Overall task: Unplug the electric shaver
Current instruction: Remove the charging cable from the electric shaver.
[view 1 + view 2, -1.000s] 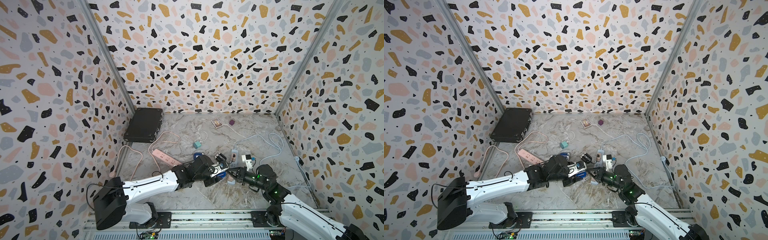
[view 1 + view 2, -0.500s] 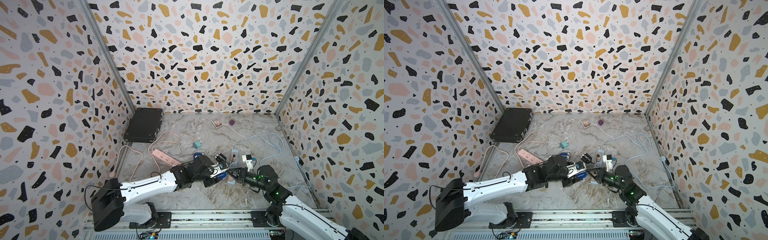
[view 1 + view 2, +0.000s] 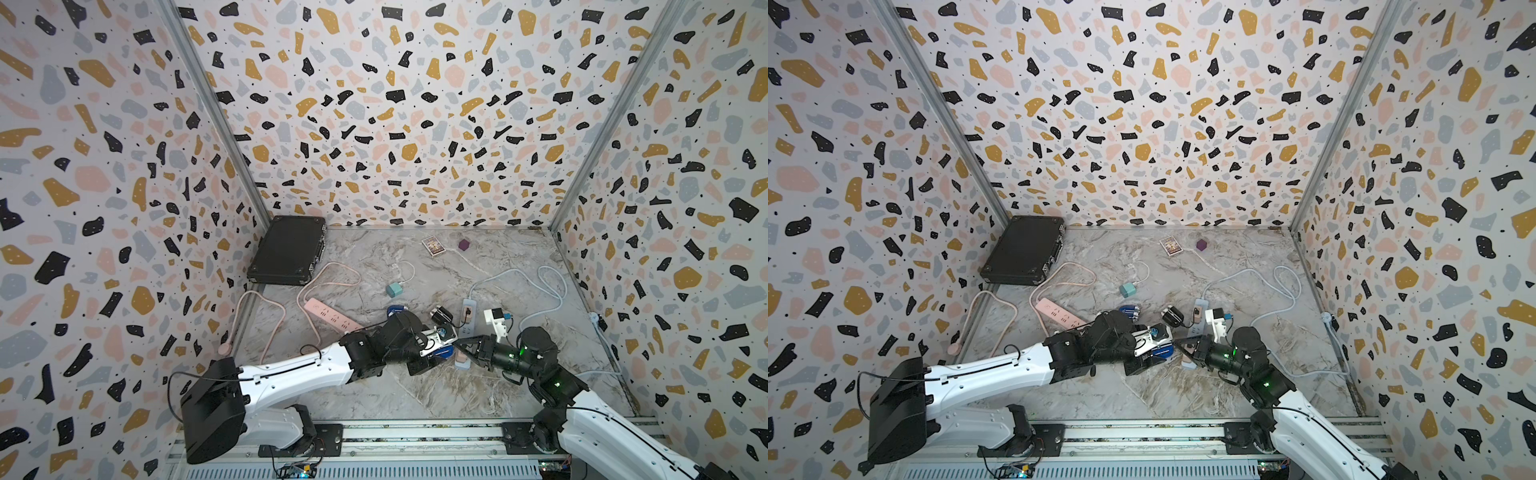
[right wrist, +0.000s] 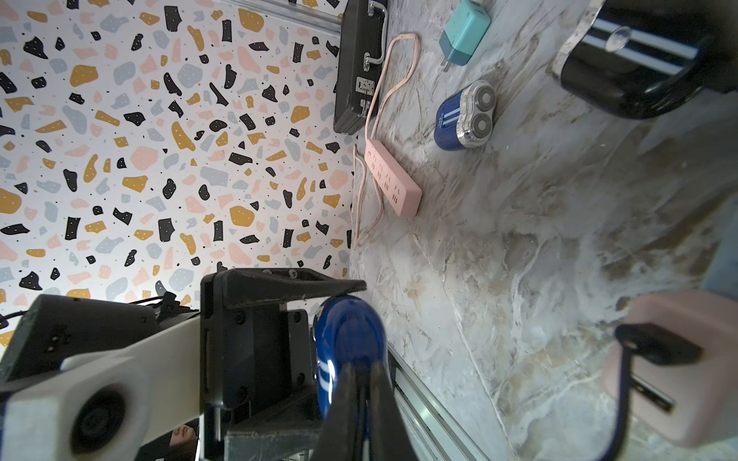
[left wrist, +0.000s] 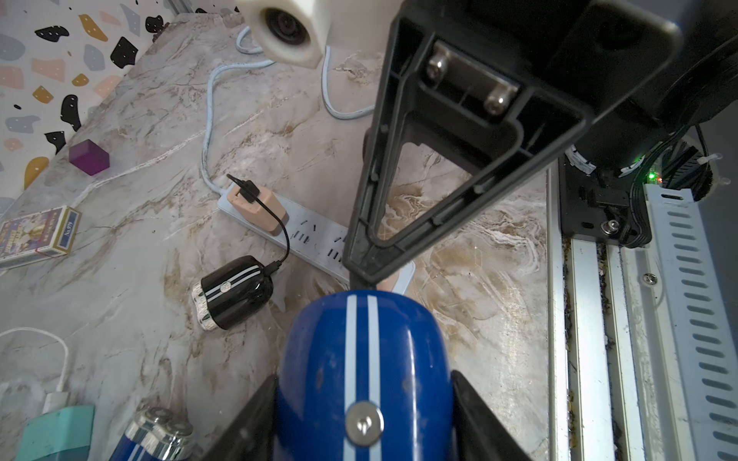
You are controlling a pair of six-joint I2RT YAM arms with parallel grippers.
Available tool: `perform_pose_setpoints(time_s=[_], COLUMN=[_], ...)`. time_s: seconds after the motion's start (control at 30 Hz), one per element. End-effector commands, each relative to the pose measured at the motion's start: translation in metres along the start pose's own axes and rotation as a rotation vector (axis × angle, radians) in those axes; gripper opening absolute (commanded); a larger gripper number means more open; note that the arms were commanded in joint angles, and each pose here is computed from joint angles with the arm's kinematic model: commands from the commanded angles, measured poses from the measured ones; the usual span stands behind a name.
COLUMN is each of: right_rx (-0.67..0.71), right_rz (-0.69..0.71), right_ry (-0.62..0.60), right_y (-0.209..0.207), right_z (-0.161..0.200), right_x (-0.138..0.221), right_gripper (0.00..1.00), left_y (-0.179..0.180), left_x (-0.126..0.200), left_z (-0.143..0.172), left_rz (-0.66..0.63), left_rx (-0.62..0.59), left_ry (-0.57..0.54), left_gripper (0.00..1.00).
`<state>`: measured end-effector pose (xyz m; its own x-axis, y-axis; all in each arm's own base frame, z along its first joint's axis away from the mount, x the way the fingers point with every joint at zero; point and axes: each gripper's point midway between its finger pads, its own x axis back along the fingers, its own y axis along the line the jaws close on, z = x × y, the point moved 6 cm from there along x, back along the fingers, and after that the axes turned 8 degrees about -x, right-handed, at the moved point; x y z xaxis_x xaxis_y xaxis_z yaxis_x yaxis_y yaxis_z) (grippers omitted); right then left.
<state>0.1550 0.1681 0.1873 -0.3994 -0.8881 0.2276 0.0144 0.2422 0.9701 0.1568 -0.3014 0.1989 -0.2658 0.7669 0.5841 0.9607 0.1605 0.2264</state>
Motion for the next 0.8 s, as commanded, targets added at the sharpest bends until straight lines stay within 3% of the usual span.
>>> perform_pose_setpoints(time_s=[0.0, 0.2, 0.77], right_rx=[0.030, 0.061, 0.061], right_rz=[0.050, 0.109, 0.116], right_ry=[-0.080, -0.104, -0.151], right_y=[0.003, 0.003, 0.002], right_z=[-0.012, -0.014, -0.020], right_x=[0.005, 0.009, 0.015], right_gripper=[0.00, 0.00, 0.00], left_y=[-0.002, -0.001, -0.002], left_x=[0.006, 0.007, 0.011], left_z=[0.001, 0.002, 0.004], left_rz=[0.004, -0.010, -0.015], left_rx=[-0.002, 0.002, 0.001], left_ry=[-0.011, -0.006, -0.006], left_gripper=[0.33, 0.31, 0.30])
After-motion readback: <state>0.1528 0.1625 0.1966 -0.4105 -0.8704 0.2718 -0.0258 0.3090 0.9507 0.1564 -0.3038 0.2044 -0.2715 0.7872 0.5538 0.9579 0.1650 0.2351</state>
